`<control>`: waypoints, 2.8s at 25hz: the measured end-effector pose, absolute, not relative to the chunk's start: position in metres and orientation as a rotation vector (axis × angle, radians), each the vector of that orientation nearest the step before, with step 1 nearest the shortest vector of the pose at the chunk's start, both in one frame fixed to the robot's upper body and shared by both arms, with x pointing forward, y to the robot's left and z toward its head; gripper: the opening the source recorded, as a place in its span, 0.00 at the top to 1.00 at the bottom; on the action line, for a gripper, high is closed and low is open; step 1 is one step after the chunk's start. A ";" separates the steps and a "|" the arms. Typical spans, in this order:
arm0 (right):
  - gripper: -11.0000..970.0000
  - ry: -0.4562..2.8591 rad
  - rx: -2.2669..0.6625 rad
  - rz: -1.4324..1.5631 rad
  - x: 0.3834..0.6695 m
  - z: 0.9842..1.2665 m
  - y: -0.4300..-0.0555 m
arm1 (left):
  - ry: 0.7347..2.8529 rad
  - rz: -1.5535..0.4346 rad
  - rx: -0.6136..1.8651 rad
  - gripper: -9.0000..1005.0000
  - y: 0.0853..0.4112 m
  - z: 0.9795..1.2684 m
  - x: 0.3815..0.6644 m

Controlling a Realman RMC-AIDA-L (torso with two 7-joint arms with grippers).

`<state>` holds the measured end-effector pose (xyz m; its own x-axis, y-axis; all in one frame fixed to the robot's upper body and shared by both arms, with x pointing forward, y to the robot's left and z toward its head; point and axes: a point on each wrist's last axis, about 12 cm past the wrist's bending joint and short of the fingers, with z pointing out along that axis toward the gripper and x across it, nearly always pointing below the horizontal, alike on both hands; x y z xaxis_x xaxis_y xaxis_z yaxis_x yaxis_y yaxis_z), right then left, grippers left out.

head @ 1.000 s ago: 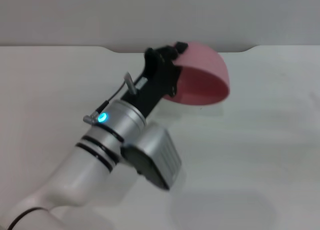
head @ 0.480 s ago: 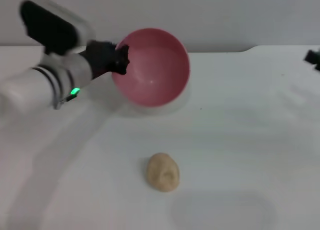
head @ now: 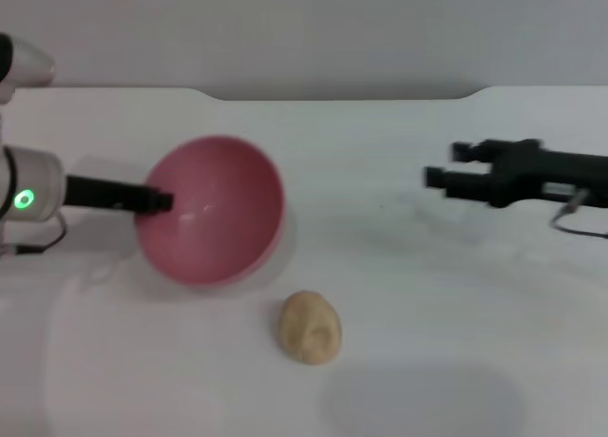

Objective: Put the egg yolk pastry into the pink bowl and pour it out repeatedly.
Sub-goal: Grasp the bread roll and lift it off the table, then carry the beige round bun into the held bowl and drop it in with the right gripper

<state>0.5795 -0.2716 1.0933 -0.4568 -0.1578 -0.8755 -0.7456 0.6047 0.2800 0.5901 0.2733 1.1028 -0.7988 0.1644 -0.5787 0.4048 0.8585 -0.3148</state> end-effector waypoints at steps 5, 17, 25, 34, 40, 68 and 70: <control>0.31 1.989 -0.896 0.906 0.590 1.086 -0.224 | 2.484 -0.485 0.379 0.99 0.289 1.107 0.571; 0.31 2.066 -1.146 0.953 0.582 1.066 -0.176 | 2.483 -0.436 0.377 0.99 0.294 1.107 0.564; 0.33 2.088 -1.163 0.992 0.574 1.058 -0.170 | 2.531 -0.293 0.401 0.99 0.305 1.105 0.564; 0.37 2.085 -1.284 0.974 0.565 1.049 -0.145 | 2.530 -0.298 0.414 0.99 0.301 1.107 0.565; 0.39 2.132 -1.297 0.869 0.566 1.042 -0.137 | 2.524 -0.302 0.419 0.99 0.300 1.109 0.566; 0.65 1.878 -1.511 0.739 0.571 1.136 -0.165 | 2.565 -0.394 0.914 0.99 0.153 1.134 0.596; 0.66 1.907 -1.502 0.715 0.571 1.132 -0.164 | 2.556 -0.403 0.927 0.99 0.149 1.136 0.596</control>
